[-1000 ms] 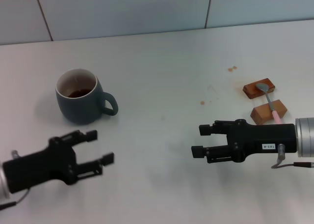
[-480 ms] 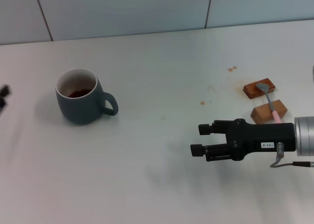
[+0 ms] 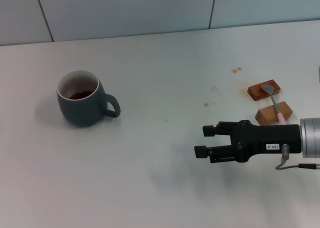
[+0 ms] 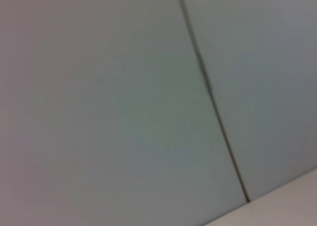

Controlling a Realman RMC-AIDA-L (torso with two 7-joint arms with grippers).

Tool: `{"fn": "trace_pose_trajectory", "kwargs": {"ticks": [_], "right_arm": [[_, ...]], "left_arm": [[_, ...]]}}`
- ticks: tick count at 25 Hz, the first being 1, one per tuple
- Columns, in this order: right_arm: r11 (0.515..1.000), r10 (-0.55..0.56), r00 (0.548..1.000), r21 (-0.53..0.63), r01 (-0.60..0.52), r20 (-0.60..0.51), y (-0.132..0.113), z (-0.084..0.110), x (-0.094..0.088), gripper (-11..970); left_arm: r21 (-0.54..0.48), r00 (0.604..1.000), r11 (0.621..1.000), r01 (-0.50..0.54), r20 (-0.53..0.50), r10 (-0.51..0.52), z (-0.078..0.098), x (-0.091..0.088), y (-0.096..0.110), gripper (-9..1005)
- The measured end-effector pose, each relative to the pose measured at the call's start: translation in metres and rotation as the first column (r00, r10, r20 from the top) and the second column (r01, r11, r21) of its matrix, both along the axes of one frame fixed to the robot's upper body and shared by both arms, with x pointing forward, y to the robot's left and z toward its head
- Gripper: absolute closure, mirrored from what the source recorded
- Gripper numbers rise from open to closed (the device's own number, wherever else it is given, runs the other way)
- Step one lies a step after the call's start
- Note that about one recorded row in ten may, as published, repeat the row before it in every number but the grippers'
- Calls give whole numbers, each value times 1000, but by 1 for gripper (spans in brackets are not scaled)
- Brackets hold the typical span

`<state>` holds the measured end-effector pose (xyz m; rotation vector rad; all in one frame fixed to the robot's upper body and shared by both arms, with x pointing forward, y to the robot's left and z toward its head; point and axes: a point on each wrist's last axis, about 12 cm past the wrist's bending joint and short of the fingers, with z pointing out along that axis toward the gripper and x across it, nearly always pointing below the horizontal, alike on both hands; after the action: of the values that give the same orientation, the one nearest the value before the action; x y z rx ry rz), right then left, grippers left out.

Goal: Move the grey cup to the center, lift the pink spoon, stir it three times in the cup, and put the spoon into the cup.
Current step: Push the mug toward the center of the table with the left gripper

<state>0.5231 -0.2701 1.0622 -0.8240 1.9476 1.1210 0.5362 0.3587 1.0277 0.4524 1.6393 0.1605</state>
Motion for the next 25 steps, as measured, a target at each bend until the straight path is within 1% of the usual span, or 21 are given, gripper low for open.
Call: {"fn": "trace_pose_trajectory", "kwargs": {"ticks": [2, 4, 10, 13, 17, 18, 20, 21, 25], "right_arm": [[1000, 0, 1000, 0, 0, 0, 1, 1, 1, 128], [1000, 0, 1000, 0, 0, 0, 1, 1, 2, 128], [1000, -8, 1000, -8, 8, 5, 2, 1, 5, 128], [1000, -7, 1000, -9, 7, 6, 2, 1, 5, 128], [1000, -6, 1000, -9, 6, 7, 2, 2, 6, 128], [1000, -6, 1000, -9, 6, 7, 2, 2, 6, 128], [1000, -6, 1000, -9, 6, 7, 2, 2, 6, 128], [1000, -5, 1000, -8, 6, 7, 3, 2, 6, 128], [1000, -5, 1000, -8, 5, 8, 3, 2, 6, 128]], "left_arm": [[45, 1000, 999, 21, 0, -21, -1, 4, -6, 951], [68, 999, 997, 44, 2, -44, -1, 8, -14, 998], [149, 988, 977, 155, -30, -152, -1, 28, -44, 998], [192, 985, 966, 175, -49, -168, -2, 34, -54, 998], [192, 985, 966, 175, -49, -168, -2, 34, -54, 998], [213, 983, 960, 182, -59, -173, -3, 36, -57, 998], [213, 983, 960, 182, -59, -173, -3, 36, -57, 998], [245, 976, 945, 218, -81, -204, -5, 39, -66, 998], [250, 972, 940, 233, -87, -218, -6, 39, -68, 997]]}}
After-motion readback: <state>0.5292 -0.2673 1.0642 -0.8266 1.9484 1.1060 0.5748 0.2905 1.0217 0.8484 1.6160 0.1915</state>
